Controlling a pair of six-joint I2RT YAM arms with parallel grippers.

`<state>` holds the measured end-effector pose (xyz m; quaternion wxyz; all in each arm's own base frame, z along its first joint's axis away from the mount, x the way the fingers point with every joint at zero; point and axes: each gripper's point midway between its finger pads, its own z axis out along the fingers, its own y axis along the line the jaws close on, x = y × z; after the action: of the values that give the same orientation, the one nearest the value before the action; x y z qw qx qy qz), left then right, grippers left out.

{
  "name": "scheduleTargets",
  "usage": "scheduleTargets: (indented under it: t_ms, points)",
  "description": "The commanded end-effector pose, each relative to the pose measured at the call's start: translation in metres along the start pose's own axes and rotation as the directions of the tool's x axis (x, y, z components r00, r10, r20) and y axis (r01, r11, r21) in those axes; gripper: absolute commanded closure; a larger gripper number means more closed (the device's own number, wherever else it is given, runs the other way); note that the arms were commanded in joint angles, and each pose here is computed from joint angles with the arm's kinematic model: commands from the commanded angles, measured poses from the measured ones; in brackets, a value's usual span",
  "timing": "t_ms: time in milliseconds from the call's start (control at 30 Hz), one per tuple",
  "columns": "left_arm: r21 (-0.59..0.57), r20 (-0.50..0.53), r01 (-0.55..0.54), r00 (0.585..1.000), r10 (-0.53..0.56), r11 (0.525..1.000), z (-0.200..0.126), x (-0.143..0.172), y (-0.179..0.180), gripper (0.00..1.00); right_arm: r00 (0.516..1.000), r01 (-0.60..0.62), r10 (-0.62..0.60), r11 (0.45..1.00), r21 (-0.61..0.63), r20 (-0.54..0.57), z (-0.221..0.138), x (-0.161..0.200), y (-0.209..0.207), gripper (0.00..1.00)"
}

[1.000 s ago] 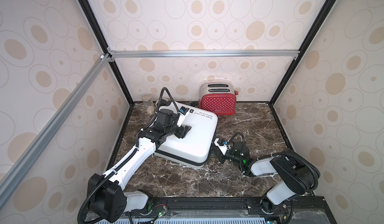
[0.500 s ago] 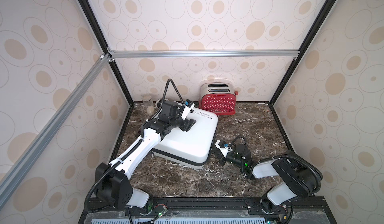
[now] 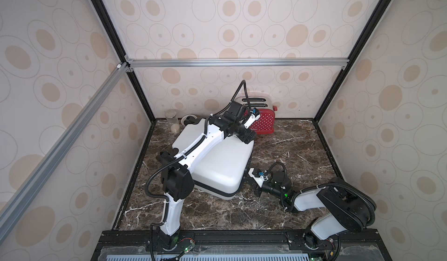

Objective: Open the suitcase zippers
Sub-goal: Unzip the zipper on the suitcase.

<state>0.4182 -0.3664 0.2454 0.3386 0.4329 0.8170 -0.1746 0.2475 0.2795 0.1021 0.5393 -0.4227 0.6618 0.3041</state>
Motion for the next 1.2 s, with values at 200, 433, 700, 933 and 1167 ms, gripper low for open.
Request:
scheduleTargets:
  t_ms: [200,433,700,933,1167]
  points:
    - [-0.028,-0.167,-0.009,0.986,0.004,1.000,0.024,0.024,0.003,0.20,0.995,0.041,-0.040,0.999,-0.014,0.093,0.003,-0.018,0.005,1.00]
    - [0.015,-0.277,-0.042,0.960,0.045,0.999,0.043,0.058,-0.001,0.24,0.994,-0.019,0.007,0.993,0.112,0.108,0.000,-0.020,-0.019,1.00]
    - [0.072,-0.328,-0.050,0.942,0.071,0.996,0.046,0.090,-0.013,0.32,0.973,-0.167,0.112,0.946,0.279,0.204,-0.009,-0.031,-0.071,1.00]
    - [0.083,-0.326,-0.052,0.942,0.077,0.995,0.044,0.095,-0.016,0.34,0.943,-0.276,0.158,0.865,0.420,0.294,-0.021,-0.046,-0.123,1.00]
    - [0.097,-0.311,-0.053,0.947,0.081,0.994,0.041,0.092,-0.019,0.37,0.924,-0.336,0.190,0.816,0.471,0.331,-0.021,-0.051,-0.164,1.00]
